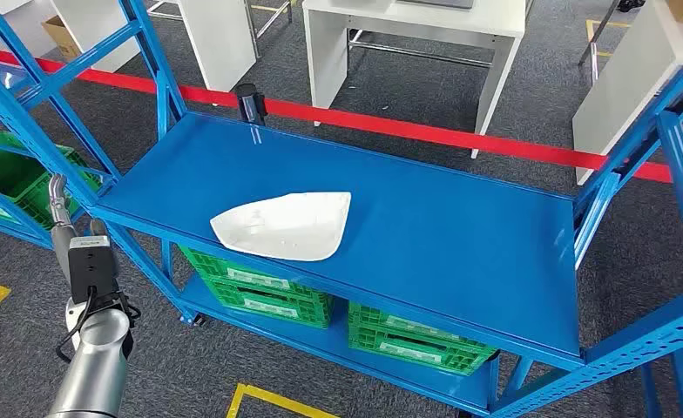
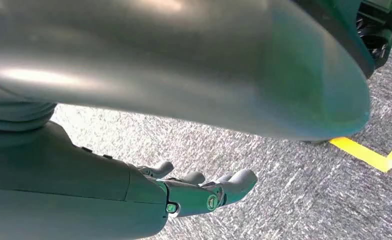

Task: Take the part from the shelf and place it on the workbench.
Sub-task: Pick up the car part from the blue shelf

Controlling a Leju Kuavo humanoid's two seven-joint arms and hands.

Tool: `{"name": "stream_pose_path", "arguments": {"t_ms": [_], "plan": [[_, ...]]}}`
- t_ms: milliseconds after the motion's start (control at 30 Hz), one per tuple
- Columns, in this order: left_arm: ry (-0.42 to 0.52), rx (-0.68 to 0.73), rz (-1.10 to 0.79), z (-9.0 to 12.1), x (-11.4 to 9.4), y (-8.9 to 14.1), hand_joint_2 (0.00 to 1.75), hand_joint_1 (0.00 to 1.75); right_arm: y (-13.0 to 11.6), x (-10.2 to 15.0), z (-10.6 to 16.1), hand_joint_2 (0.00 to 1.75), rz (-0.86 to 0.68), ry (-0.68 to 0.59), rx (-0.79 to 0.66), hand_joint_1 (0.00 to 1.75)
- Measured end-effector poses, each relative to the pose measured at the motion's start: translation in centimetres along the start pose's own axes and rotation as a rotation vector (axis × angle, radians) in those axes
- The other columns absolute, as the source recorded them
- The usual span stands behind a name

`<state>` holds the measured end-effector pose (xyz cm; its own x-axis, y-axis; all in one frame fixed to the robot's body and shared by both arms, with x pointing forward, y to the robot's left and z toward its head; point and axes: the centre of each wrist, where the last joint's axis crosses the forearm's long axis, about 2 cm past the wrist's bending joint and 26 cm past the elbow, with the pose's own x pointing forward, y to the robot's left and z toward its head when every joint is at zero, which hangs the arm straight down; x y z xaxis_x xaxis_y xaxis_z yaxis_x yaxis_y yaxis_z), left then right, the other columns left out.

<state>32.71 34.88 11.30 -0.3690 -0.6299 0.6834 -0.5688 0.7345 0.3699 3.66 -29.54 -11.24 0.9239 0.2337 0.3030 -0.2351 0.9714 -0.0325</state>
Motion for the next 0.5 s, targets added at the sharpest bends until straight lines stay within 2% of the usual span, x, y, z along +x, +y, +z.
{"name": "stream_pose_path", "arguments": {"t_ms": [300,500], "plan": [[0.009,-0.018,0.017,1.3,0.2,-0.5,0.00,0.00,-0.4,-0.3,0.1,0.00,-0.007,0.003,-0.011,0.00],[0.001,-0.012,0.029,1.3,0.5,-0.5,0.00,0.00,-0.6,-0.1,0.0,0.00,-0.006,-0.001,-0.016,0.00]]}}
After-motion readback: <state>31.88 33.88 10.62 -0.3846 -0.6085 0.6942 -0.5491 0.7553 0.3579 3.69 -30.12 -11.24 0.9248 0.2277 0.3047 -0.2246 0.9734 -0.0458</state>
